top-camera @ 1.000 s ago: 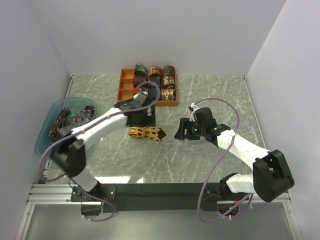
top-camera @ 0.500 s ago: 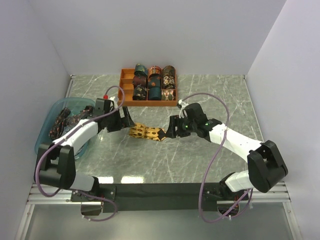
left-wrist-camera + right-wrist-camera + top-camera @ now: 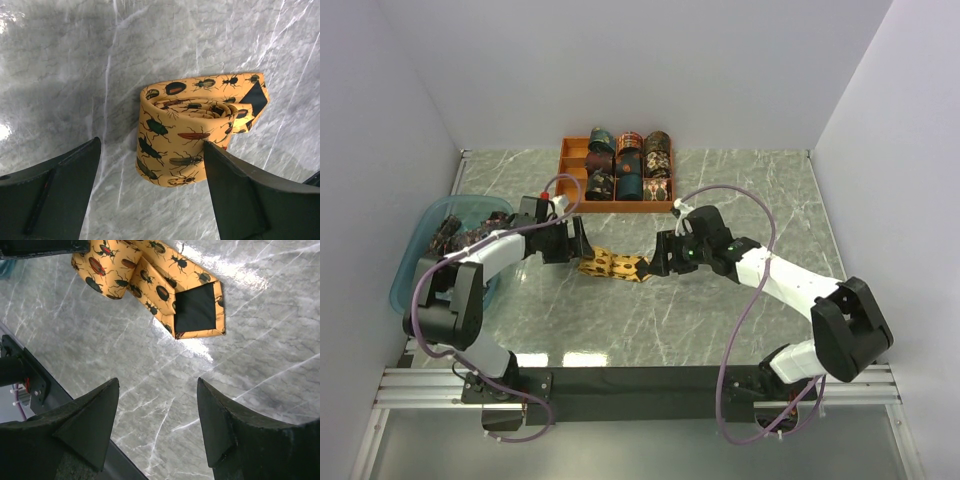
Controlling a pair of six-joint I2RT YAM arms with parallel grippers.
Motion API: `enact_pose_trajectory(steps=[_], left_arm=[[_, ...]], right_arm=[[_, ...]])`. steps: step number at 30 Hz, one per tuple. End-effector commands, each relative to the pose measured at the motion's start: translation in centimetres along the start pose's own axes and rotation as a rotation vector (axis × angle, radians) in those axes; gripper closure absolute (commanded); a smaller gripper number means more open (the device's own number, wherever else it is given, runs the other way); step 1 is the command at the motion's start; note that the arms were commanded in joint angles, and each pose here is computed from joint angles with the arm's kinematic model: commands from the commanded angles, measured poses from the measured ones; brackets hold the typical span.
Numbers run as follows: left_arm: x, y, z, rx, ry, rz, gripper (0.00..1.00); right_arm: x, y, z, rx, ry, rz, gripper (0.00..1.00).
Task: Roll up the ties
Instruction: Roll the tie
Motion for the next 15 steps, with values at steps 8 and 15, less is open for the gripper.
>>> enact_pose_trajectory(steps=[8,15], left_arm=[[1.8,-0.3,-1.3,0.066,0.026,0.027,0.13],[2.8,0.0,-2.1,0.074,0.001,0.051,0.20]], right_arm=[[0.9,-0.5,0.4,-0.027,-0.050,-0.017,0.30],[1.0,-0.1,0.2,-0.023,-0.056,-0.014,0.30]])
Point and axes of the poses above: each gripper's point midway between its finger pads, its own x axis out along the fingers, its own z axis along the line the jaws close on, y = z × x, the point moved 10 cm from there along -x, back along the fingers, and after that the axes turned 2 degrees about x, right-handed, at the moved point
